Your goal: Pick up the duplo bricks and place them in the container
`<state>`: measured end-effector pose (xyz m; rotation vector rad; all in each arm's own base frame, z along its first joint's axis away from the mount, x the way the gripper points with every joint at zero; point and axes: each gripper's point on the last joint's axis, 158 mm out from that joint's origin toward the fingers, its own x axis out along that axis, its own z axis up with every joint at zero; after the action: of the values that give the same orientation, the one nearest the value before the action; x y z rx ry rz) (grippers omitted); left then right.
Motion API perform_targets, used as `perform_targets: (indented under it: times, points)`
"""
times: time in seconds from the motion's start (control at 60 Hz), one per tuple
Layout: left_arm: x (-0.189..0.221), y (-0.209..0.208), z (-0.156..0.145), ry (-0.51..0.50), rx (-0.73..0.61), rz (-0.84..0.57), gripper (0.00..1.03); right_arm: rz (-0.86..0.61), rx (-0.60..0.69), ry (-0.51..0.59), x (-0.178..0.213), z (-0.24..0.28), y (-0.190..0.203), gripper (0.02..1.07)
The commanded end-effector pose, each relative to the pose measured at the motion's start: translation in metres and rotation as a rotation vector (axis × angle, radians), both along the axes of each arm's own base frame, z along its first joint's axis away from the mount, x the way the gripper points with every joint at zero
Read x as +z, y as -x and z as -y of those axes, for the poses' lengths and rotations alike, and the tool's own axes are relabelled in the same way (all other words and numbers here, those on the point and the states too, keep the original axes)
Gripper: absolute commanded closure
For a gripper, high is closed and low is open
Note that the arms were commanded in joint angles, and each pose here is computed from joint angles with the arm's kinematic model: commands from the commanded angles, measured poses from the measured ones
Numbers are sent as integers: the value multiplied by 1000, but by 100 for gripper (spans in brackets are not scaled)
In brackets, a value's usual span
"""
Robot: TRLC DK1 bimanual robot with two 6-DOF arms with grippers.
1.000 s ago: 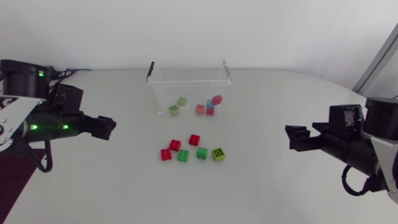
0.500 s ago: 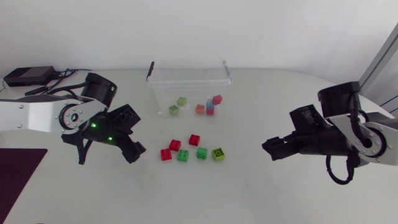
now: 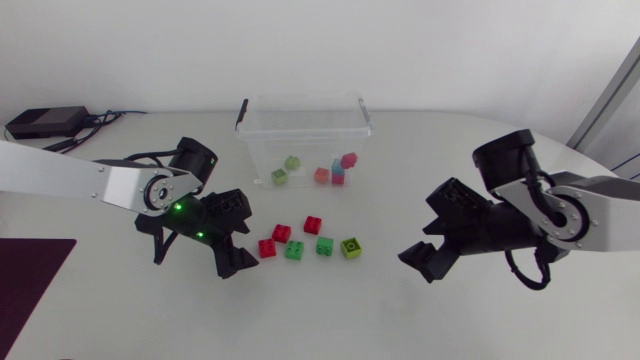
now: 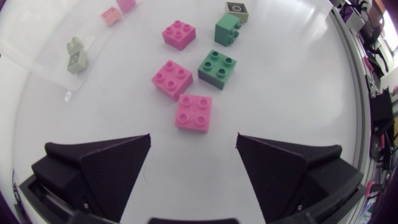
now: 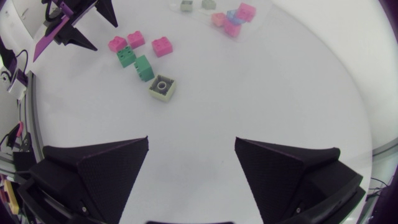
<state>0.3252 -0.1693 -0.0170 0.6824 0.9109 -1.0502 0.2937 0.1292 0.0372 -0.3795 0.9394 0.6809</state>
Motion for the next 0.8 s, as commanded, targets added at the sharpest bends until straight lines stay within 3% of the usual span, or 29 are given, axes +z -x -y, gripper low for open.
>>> perform_targets:
  times: [0.0, 0.45, 0.517, 0.6, 0.783]
  points:
    - [1, -9, 10, 18, -53, 25, 7, -33, 41, 17, -9, -7, 0, 7]
    - [-17, -19, 33, 35, -123, 39, 14, -68, 86, 27, -21, -24, 2, 7]
    - [-17, -18, 37, 45, -136, 33, 27, -59, 80, 20, -20, -27, -2, 7]
    - [-19, -13, 40, 45, -169, 16, 57, -50, 58, 19, -20, -30, -9, 7]
    - [-20, 2, 36, 22, -210, -56, 70, -70, 62, 25, -30, -48, -17, 10]
